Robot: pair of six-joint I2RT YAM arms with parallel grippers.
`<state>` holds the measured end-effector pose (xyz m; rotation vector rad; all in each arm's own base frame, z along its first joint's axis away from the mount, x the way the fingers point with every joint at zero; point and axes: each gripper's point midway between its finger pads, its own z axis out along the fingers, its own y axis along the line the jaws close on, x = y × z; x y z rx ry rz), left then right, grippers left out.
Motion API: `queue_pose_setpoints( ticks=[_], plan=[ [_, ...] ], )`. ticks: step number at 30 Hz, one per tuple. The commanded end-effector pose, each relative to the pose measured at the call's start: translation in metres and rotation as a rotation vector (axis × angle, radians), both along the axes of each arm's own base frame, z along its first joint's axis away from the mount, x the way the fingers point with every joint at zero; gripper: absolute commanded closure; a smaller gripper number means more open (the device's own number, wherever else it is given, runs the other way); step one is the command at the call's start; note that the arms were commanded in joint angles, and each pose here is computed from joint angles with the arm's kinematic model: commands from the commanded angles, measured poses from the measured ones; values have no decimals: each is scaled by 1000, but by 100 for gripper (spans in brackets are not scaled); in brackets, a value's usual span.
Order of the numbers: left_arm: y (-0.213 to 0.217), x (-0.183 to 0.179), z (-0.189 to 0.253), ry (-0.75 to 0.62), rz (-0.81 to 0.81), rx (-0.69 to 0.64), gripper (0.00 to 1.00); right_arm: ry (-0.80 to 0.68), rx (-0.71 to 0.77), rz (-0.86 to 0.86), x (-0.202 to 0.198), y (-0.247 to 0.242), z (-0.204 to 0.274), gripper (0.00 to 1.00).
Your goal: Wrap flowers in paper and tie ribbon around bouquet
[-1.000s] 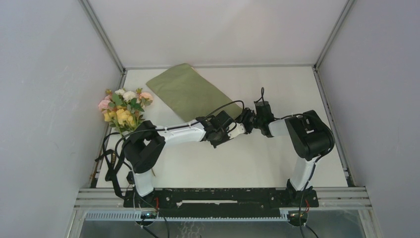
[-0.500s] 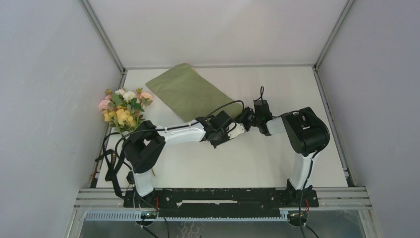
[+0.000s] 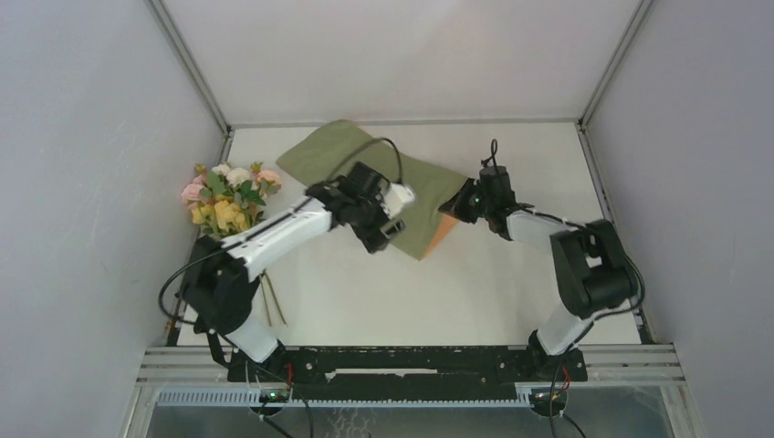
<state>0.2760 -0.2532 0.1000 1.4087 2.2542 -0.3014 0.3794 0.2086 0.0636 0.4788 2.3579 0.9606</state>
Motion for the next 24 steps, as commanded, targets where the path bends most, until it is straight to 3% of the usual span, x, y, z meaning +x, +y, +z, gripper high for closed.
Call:
queue_pose_setpoints(
  ticks=[1,7,11,17,20,24],
  plan=[
    [37,30,83,-81,155,-185,15,-238,-228,-28,14,-39,66,100],
    [108,60,79,-93,420,-209,16,-421,-491,-109,-14,-79,132,100],
    [150,76,66,-48,588,-240,17,-559,-688,-39,-46,-66,161,100],
    [189,92,76,-25,741,-373,14,-854,-962,286,-104,15,180,100],
    [210,93,69,-15,806,-369,12,-1005,-1046,509,-143,74,176,100],
    [230,93,61,-12,886,-348,11,-1021,-1172,776,-174,131,130,100]
  ],
)
